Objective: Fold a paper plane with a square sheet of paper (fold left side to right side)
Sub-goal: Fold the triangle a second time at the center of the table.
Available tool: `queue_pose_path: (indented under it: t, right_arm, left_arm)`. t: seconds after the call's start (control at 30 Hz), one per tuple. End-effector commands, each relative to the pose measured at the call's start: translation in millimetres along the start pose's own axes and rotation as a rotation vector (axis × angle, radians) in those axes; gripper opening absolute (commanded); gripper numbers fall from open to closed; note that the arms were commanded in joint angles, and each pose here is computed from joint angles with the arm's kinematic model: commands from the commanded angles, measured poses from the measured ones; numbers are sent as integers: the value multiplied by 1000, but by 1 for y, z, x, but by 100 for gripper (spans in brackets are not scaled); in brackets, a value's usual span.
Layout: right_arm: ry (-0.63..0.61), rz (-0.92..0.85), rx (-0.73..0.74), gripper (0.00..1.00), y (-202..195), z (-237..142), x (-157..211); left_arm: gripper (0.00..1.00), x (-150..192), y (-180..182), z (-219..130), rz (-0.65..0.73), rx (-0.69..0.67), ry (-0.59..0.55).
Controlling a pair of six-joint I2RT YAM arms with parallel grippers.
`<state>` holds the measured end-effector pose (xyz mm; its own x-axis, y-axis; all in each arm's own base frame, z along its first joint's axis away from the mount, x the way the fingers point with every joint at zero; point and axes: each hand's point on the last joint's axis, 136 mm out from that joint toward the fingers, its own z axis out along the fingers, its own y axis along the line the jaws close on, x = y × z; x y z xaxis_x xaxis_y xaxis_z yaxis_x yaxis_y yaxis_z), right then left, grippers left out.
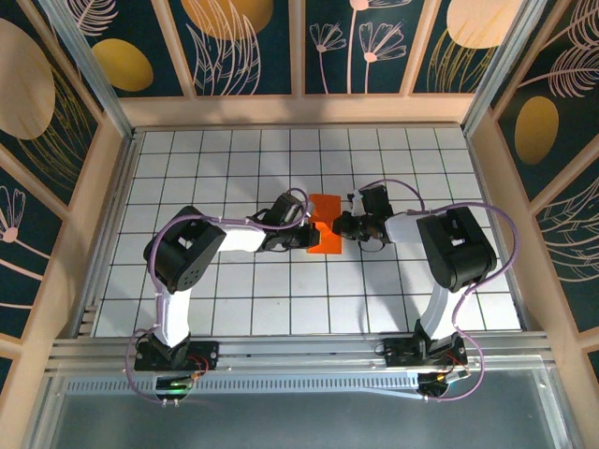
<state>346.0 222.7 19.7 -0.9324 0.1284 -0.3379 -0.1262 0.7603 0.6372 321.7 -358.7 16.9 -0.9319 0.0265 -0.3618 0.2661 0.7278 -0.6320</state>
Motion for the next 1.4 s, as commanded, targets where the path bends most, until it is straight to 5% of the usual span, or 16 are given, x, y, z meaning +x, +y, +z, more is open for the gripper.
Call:
queue_pose_path:
  t: [0.0, 0.8, 1.37]
  right_arm:
    - [61, 24, 36, 0, -11, 4, 21]
    - [-1, -37, -78, 0, 38, 5, -2]
    - [9, -5, 19, 0, 3, 14, 0]
  left_arm:
    - [0, -2, 9, 3, 9, -39, 3]
    - [0, 19, 40, 10, -12, -149, 57]
    - [0, 30, 62, 11, -41, -255, 105]
